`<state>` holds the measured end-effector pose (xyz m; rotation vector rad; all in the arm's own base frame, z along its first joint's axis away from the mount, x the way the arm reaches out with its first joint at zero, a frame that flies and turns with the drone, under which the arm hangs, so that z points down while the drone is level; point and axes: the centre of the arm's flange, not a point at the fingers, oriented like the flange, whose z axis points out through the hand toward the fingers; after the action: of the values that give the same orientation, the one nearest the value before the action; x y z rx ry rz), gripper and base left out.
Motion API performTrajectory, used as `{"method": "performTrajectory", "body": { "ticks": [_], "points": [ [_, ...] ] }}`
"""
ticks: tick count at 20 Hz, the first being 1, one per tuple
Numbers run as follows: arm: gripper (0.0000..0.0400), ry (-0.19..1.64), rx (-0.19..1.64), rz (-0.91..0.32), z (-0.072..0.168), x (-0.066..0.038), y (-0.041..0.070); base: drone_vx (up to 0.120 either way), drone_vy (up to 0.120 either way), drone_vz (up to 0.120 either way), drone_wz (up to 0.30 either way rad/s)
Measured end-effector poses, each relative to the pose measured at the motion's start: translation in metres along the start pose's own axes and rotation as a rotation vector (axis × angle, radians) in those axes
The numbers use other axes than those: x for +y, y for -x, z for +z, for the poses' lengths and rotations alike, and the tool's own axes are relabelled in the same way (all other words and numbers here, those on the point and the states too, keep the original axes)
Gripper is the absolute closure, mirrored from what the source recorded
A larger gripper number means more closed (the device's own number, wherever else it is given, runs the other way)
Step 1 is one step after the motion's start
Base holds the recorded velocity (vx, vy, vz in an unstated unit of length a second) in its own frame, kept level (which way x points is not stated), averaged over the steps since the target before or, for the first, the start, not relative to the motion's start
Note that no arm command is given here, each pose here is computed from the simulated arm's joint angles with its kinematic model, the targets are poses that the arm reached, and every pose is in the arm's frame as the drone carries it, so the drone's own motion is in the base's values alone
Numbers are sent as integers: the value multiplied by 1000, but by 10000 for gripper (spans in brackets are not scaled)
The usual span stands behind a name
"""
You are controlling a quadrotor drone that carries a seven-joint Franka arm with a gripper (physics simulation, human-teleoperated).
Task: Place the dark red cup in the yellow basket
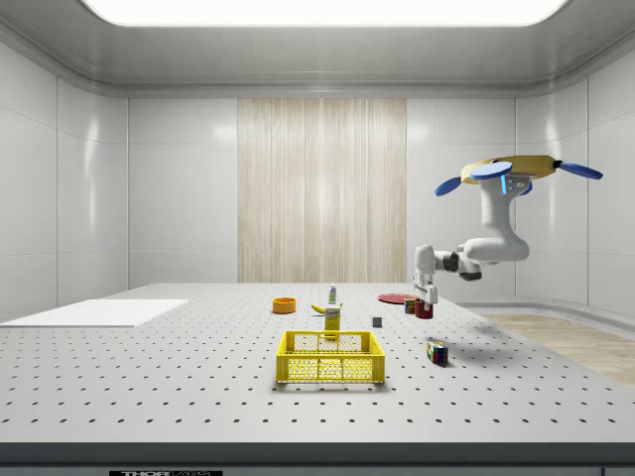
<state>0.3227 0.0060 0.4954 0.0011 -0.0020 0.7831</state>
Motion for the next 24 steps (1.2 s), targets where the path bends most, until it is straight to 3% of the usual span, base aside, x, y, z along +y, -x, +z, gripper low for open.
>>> {"method": "performTrajectory", "body": {
  "ticks": [6, 24],
  "points": [
    [301, 0, 0, 1, -2, 0, 0, 120, 120, 107, 0],
    [301, 0, 0, 2, -3, 0, 0, 120, 120, 0, 0]
  ]
}}
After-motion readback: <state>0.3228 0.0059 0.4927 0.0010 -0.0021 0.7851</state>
